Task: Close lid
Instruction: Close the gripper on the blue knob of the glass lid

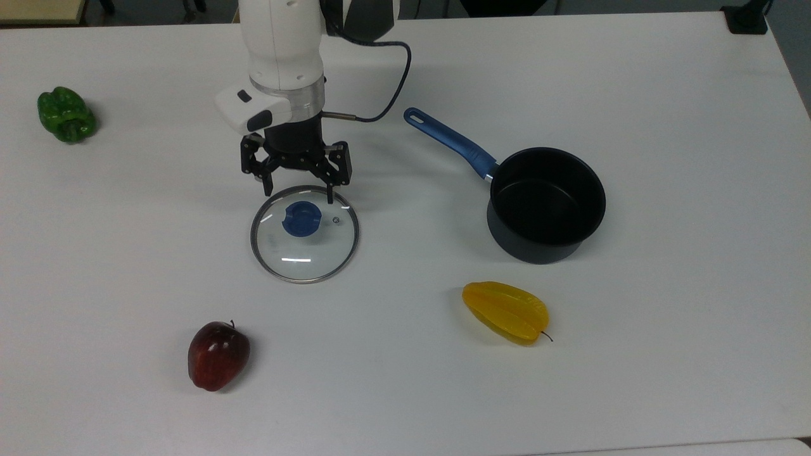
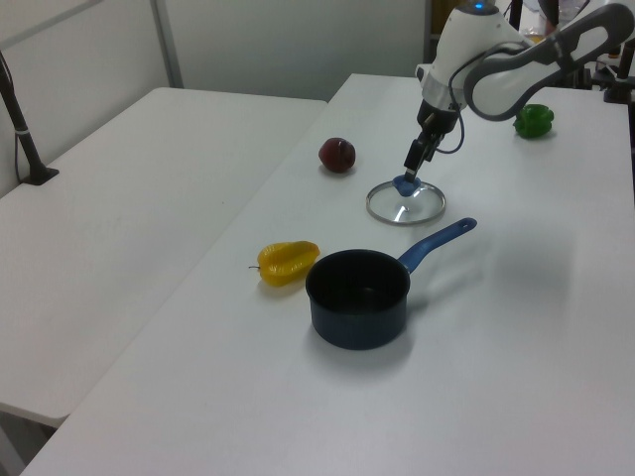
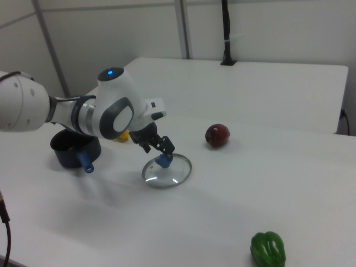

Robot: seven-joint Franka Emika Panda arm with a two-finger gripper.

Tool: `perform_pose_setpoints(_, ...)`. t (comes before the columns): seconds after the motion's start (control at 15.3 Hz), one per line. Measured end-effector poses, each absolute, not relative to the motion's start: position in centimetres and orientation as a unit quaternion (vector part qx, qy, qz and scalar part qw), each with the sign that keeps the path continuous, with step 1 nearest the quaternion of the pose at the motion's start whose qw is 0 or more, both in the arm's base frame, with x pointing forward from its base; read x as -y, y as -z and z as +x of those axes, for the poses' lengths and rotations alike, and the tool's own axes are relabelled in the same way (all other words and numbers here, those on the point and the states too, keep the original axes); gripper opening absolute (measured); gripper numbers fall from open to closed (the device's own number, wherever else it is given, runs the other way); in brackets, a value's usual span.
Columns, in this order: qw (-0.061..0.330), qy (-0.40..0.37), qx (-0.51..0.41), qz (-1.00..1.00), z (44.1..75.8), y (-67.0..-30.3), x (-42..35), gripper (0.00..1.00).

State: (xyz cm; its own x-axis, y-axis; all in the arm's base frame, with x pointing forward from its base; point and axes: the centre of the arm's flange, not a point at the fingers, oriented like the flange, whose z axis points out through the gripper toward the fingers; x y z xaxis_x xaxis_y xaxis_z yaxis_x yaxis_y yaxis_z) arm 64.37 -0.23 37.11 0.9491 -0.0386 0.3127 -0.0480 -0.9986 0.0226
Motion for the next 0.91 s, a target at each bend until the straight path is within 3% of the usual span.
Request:
perform_pose_setpoints(0.46,0.017,-0.175,0.015,0.984,65.2,-33.7,-0.1,1.0)
perform_pose_setpoints(0.91,0.027,-0.174,0.001,0.984,65.3,-33.4,-0.2,0.98)
